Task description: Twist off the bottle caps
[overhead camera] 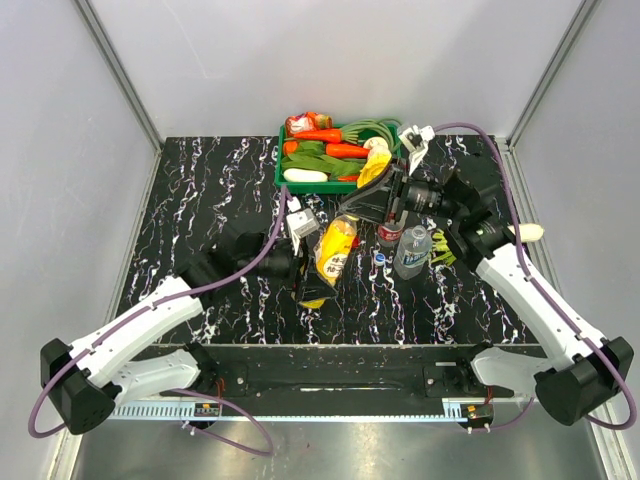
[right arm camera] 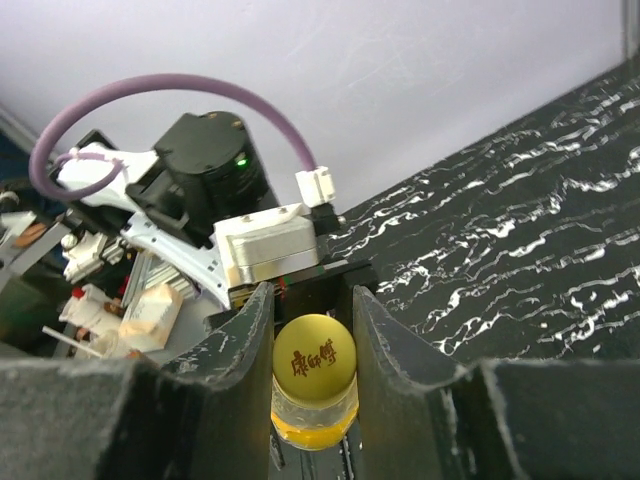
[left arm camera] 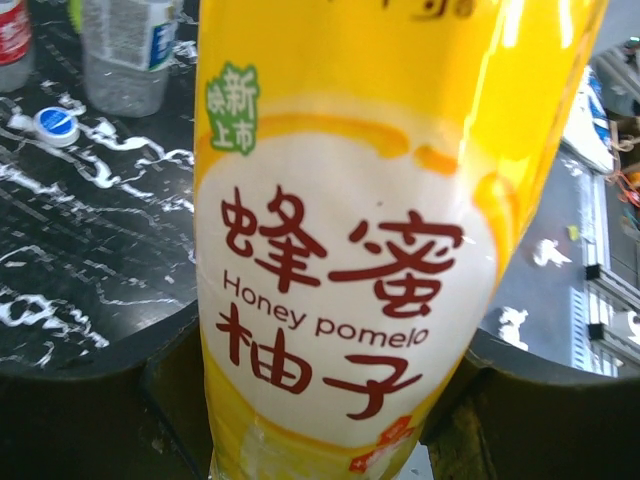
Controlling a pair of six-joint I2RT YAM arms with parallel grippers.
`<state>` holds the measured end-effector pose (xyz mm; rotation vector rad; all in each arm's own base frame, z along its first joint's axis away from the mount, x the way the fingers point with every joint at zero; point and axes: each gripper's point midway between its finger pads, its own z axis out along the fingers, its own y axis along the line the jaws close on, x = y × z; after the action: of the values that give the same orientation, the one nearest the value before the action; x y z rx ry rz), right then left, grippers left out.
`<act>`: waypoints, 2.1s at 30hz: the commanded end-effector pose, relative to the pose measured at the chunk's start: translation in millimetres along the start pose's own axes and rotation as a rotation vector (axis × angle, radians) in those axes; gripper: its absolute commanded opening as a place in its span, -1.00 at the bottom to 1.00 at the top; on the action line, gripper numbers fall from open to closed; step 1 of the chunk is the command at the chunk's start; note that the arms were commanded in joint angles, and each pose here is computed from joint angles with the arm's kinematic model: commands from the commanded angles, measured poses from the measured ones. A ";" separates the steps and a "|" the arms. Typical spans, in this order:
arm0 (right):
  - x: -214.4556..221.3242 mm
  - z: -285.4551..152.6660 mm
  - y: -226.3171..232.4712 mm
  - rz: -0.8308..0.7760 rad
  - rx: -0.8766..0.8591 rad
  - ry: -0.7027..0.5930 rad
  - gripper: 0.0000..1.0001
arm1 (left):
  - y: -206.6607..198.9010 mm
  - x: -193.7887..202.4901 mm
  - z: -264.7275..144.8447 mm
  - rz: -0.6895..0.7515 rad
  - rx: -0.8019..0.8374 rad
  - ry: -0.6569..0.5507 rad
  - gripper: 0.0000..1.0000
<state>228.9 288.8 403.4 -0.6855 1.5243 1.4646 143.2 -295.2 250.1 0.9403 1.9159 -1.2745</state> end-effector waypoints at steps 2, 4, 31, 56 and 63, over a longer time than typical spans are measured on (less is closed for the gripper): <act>-1.8 -11.5 41.9 -0.214 -0.188 -0.012 -1.00 | -46.9 -31.2 -12.6 0.091 0.231 -0.104 -0.26; -2.6 -12.8 44.5 -0.228 -0.197 -0.028 -1.00 | -50.3 -33.3 -13.0 0.096 0.250 -0.111 -0.27; -47.1 -24.4 -11.6 -0.103 0.257 -0.243 0.99 | 8.0 -7.8 0.6 0.033 -0.062 -0.005 -0.28; -31.1 -5.3 -76.0 0.159 0.476 -0.125 0.99 | 98.3 -11.4 -40.4 0.004 -0.700 -0.038 -0.28; -12.6 15.3 -85.5 0.296 0.420 -0.054 0.99 | 108.0 -11.6 -40.2 0.008 -0.768 -0.036 -0.28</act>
<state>316.4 275.8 361.1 -0.1682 1.8703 1.1871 218.4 -228.6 197.2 0.5765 2.1714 -0.4953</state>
